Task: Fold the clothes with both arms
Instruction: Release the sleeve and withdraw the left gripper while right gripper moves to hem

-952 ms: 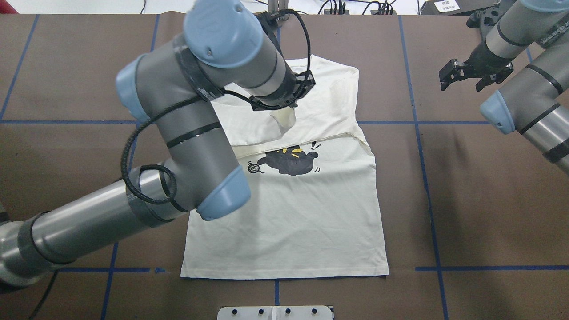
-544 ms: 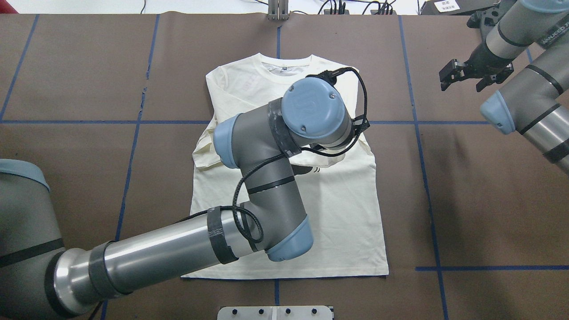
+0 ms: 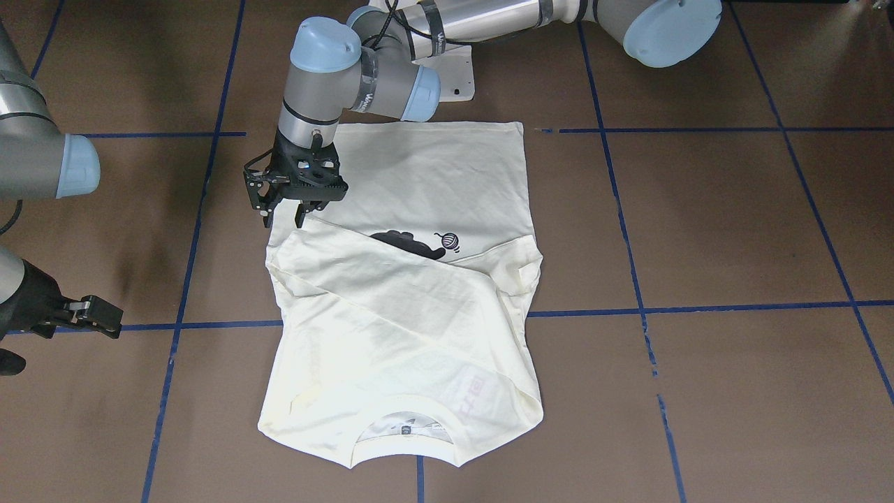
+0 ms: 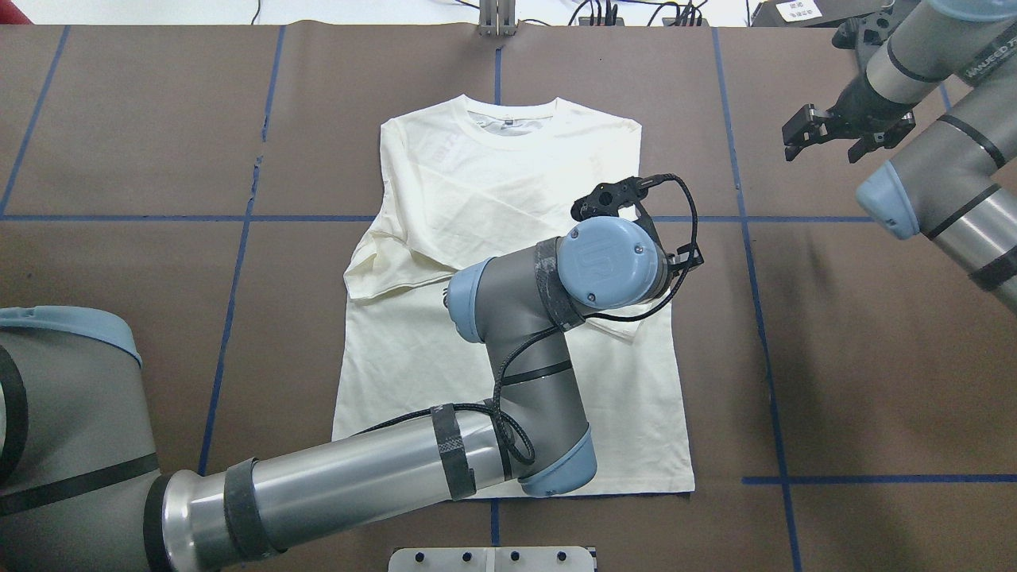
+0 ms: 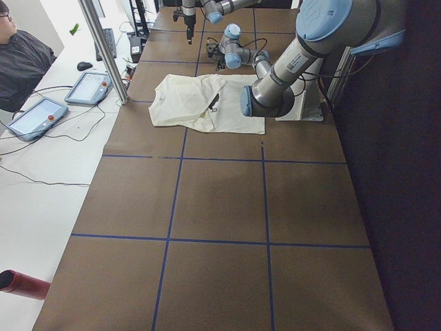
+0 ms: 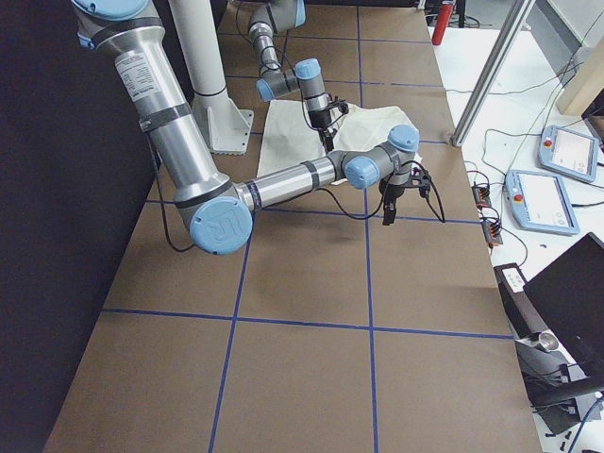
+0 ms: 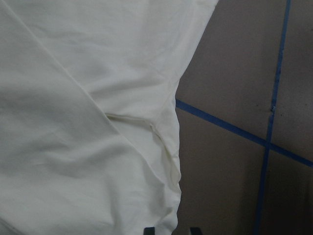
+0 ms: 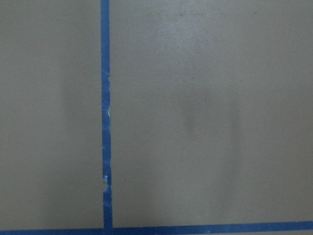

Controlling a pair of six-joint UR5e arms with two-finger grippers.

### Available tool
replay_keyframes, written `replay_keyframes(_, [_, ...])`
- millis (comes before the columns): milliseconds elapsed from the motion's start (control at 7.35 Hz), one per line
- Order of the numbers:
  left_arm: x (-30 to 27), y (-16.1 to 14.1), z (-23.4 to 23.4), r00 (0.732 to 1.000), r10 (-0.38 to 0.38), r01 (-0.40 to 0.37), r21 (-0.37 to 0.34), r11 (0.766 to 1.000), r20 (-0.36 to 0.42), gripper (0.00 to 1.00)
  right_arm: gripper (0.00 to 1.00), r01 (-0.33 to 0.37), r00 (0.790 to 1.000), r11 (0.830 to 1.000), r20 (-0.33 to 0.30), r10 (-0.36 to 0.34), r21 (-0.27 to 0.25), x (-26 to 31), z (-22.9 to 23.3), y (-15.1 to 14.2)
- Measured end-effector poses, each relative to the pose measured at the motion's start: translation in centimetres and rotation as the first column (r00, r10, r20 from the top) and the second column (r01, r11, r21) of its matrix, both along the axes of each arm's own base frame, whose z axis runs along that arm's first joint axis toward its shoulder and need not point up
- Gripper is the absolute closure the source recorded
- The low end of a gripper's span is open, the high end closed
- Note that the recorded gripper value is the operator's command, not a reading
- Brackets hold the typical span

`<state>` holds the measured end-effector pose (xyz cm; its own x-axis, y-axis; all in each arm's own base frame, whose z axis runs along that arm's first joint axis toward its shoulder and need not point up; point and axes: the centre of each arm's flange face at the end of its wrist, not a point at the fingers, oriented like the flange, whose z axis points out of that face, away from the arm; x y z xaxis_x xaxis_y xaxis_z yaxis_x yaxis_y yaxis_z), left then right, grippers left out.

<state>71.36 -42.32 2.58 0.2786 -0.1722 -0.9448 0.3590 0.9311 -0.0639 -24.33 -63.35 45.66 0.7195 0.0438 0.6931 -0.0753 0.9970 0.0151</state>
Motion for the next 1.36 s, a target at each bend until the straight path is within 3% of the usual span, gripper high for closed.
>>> replay_keyframes(408, [-1.7, -0.5, 2.0, 1.0, 0.016, -0.017, 0.061, 0.998, 0.025, 0.0, 0.0, 0.002, 1.0, 1.0, 0.019, -0.002, 0.016, -0.8, -1.5, 2.1])
replay_keyframes(680, [-5.2, -3.4, 3.4, 0.992, 0.059, -0.071, 0.108, 0.992, 0.109, 0.0, 0.0, -0.017, 0.999, 1.0, 0.033, 0.017, -0.012, -3.4, -2.7, 7.7])
replay_keyframes(952, [-12.9, -5.8, 7.6, 0.967, 0.102, -0.142, 0.162, 0.976, 0.234, 0.0, 0.0, -0.057, 0.996, 0.997, 0.063, 0.061, -0.059, -6.9, -5.9, 13.9])
replay_keyframes(1360, [-26.1, -5.0, 16.3, 0.916, 0.143, -0.246, 0.242, 0.939, 0.374, 0.0, 0.0, -0.106, 0.989, 0.987, 0.093, 0.118, -0.121, -13.9, -10.6, 22.8])
